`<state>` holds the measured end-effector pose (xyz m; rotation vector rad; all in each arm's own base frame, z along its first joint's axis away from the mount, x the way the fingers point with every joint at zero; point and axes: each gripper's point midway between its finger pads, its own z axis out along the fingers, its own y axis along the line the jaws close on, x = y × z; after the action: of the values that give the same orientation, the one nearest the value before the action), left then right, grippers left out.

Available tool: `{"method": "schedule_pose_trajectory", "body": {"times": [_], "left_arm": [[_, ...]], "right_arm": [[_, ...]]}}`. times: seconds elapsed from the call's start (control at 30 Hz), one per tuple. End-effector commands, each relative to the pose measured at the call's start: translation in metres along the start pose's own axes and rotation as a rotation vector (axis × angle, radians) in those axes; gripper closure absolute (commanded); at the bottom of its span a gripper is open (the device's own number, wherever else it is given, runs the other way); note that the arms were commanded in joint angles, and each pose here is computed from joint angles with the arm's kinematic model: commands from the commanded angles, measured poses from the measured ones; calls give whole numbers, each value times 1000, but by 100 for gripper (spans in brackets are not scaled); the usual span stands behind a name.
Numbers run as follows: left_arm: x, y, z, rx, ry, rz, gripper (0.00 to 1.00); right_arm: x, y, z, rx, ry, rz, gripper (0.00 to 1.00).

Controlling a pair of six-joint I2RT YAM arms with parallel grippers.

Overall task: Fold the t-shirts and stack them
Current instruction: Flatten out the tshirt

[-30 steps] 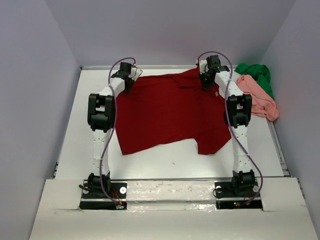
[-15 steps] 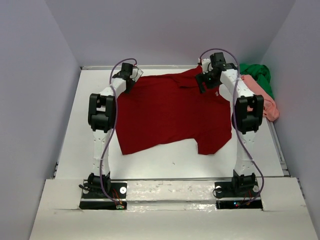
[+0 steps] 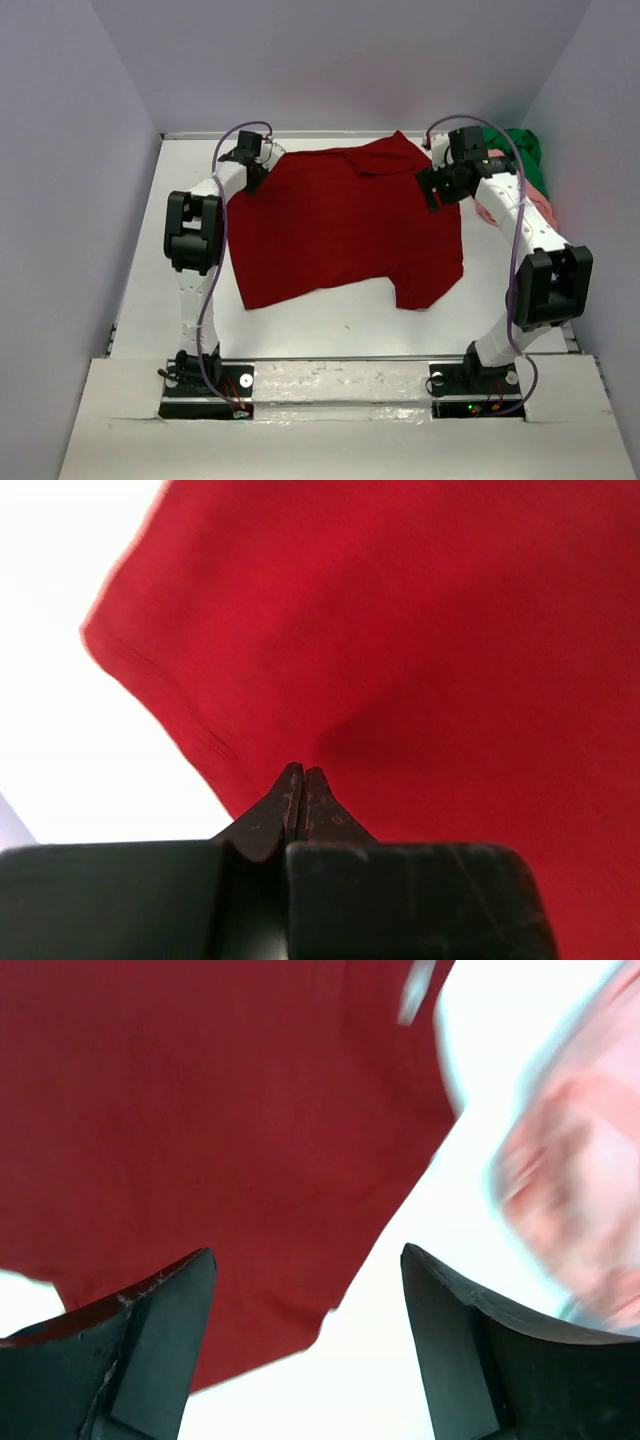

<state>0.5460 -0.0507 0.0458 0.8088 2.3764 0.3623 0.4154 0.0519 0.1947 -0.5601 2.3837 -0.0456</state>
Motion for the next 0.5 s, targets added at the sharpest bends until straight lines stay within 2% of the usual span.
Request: {"method": "schedule_pose_trajectory", "body": {"times": [0.0, 0.03, 0.07, 0.13, 0.17, 0.23, 0.27, 0.3, 0.33, 0.37, 0.47], "left_arm": [[-7, -19, -68, 149, -85, 22, 100], [2, -28, -86, 189, -95, 29, 85], [11, -38, -96, 232, -86, 43, 77], [34, -58, -125, 325, -69, 69, 78], [43, -64, -134, 353, -64, 81, 75], [55, -73, -162, 386, -83, 100, 60], [79, -87, -167, 423, -39, 105, 59], [82, -84, -185, 403, -69, 113, 59], [93, -89, -191, 409, -61, 120, 52], [112, -100, -195, 434, -26, 130, 50], [137, -103, -217, 406, -24, 153, 45]], "right_arm": [[67, 15, 18, 1, 178, 37, 21], [72, 17, 17, 1, 182, 43, 22], [79, 19, 18, -3, 197, 50, 22], [99, 26, 21, -13, 240, 68, 24], [110, 29, 23, -10, 267, 84, 25], [123, 28, 24, 15, 295, 93, 26], [124, 26, 23, 34, 289, 100, 26], [127, 23, 21, 63, 294, 106, 26], [136, 22, 22, 76, 307, 107, 26], [137, 16, 22, 99, 300, 121, 26], [145, 6, 21, 140, 311, 149, 26]]}}
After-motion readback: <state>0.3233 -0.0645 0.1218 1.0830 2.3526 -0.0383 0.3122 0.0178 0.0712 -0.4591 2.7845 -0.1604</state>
